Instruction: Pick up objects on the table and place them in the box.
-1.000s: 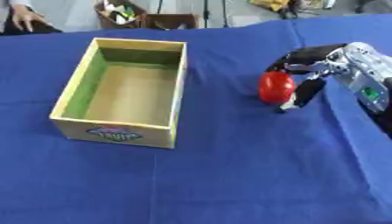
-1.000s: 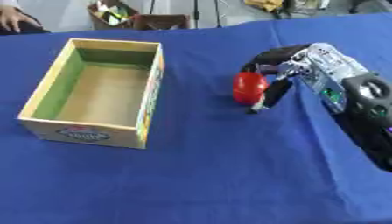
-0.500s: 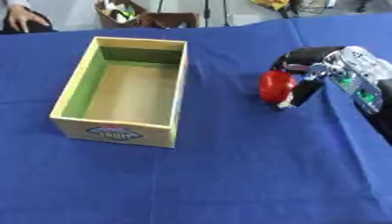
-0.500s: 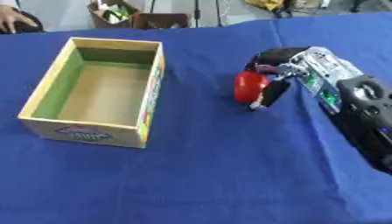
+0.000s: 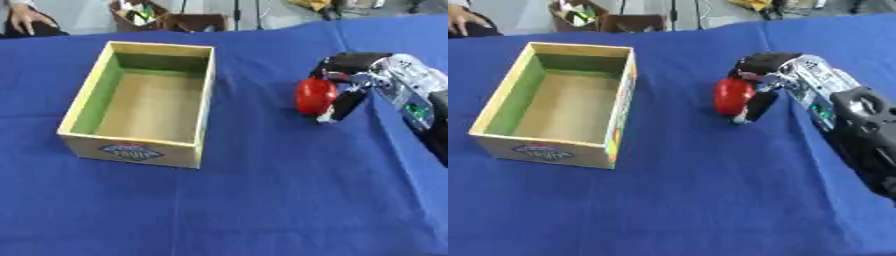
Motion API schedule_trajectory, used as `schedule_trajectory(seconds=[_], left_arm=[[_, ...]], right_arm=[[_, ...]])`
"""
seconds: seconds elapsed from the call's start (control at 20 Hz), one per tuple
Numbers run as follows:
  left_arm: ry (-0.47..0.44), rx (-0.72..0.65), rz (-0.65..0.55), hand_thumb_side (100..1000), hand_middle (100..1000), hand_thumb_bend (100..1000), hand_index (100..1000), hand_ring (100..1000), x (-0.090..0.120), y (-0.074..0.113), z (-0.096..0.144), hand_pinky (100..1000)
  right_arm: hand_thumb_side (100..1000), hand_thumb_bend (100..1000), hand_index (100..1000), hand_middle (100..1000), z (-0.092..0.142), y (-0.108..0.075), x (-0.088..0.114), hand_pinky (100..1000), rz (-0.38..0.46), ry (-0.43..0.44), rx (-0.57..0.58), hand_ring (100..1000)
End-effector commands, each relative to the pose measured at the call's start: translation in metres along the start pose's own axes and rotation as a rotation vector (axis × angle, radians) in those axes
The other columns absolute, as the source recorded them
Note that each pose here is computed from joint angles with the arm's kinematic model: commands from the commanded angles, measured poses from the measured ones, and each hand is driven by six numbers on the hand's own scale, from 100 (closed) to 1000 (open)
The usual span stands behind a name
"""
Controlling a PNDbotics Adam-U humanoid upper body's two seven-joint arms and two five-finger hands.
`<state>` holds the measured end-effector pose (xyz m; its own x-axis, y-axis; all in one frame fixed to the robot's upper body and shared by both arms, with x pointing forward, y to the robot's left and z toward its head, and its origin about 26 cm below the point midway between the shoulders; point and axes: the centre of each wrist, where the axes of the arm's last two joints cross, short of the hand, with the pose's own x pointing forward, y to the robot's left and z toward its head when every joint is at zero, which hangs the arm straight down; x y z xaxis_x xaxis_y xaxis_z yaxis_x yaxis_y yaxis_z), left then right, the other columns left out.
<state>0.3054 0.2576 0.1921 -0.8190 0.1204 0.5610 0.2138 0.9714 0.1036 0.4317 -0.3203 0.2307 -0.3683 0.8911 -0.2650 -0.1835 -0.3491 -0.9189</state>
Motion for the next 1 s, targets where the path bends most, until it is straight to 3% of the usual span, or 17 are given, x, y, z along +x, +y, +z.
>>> schedule_trajectory(seconds=[0.05,0.15,0.55,0.7,1.0], left_arm=[[-0.027,-0.018,0.001,745,371,100,673,290,0.005,-0.002,-0.005,100],[-0.026,-0.018,0.001,745,371,100,673,290,0.005,-0.002,-0.005,100],[-0.026,-0.02,-0.001,744,372,100,673,290,0.006,-0.002,-0.006,100],[-0.024,-0.021,-0.003,744,372,100,673,290,0.006,-0.002,-0.005,100],[-0.018,-0.026,-0.008,742,372,100,673,290,0.006,-0.001,-0.005,100]], right_arm=[[579,149,663,598,0.006,-0.011,-0.008,252,-0.022,0.011,-0.057,536],[592,100,641,584,0.007,-0.011,-0.008,245,-0.042,0.008,-0.073,534],[709,100,567,522,0.013,-0.029,-0.006,195,-0.103,0.015,-0.189,513],[736,100,542,499,0.021,-0.052,-0.001,172,-0.105,0.004,-0.273,495],[768,100,514,470,0.041,-0.119,0.026,149,-0.084,-0.06,-0.488,468]])
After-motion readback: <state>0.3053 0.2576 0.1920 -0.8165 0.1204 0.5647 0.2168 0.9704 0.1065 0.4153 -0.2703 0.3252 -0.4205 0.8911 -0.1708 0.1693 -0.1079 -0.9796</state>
